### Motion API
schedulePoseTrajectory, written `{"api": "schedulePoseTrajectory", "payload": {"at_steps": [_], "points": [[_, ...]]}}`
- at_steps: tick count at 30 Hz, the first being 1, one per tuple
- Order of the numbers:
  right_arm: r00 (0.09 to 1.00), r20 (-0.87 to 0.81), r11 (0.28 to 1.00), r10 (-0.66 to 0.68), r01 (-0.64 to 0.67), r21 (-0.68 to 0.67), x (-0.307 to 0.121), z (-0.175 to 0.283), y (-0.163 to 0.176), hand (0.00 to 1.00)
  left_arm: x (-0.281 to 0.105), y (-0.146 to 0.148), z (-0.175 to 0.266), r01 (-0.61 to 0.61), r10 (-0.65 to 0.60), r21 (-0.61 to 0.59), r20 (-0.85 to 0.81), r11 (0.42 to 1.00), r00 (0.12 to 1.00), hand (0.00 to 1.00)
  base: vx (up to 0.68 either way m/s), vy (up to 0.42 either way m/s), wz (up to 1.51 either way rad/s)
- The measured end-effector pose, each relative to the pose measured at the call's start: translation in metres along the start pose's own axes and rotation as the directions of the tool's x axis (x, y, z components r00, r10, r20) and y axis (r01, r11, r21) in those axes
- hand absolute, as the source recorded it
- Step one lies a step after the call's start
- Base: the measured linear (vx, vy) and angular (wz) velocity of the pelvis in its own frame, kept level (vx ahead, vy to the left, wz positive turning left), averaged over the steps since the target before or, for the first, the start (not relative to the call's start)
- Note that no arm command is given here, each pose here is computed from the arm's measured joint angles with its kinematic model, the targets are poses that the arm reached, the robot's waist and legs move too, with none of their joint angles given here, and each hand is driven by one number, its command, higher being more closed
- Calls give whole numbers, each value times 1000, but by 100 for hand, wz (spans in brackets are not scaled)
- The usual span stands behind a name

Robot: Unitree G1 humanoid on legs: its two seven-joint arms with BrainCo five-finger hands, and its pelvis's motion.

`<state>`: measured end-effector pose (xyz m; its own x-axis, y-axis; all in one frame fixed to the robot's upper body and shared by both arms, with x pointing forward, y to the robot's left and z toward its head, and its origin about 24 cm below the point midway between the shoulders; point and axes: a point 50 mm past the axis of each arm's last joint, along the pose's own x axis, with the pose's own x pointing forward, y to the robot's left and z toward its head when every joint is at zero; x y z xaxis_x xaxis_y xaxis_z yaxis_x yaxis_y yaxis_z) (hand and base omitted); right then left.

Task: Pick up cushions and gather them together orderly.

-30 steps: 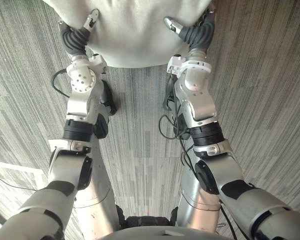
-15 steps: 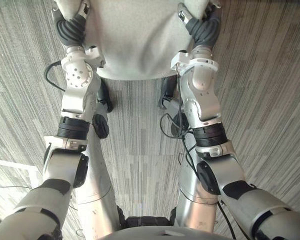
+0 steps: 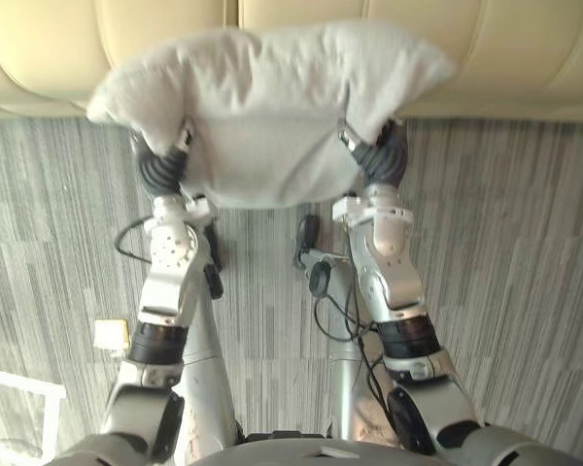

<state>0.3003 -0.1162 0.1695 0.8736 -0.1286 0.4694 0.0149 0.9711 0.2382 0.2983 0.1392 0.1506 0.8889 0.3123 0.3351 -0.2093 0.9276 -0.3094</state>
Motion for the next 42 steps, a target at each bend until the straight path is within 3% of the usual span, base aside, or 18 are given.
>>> {"api": "schedulePoseTrajectory", "payload": {"at_steps": [7, 11, 20, 28, 37, 42], "points": [[937, -343, 997, -62, 74, 23, -92, -56, -38, 100, -70, 34, -53, 39, -18, 71, -279, 997, 960, 100, 124, 15, 16], [915, -403, 994, -36, 75, 83, -118, -57, -40, 100, -99, 52, -57, 16, 10, 72, -349, 997, 937, 100, 218, 50, -7], [903, -427, 994, -51, 86, 64, -128, -60, -53, 100, -122, 59, -67, 47, -25, 41, -431, 998, 902, 100, 131, 72, -20], [838, -539, 995, -85, 100, -1, -143, -86, -64, 100, -133, 69, -85, 73, -17, 85, -525, 994, 851, 100, -66, 129, -2], [872, -489, 998, -19, 45, 42, -115, -86, -51, 100, -111, 72, -76, 80, -19, 114, -456, 990, 890, 100, 132, -98, 0], [872, -490, 1000, 0, 12, 22, -114, -82, -60, 100, -121, 60, -83, 43, -17, 43, -487, 998, 873, 100, 476, -242, 8]]}}
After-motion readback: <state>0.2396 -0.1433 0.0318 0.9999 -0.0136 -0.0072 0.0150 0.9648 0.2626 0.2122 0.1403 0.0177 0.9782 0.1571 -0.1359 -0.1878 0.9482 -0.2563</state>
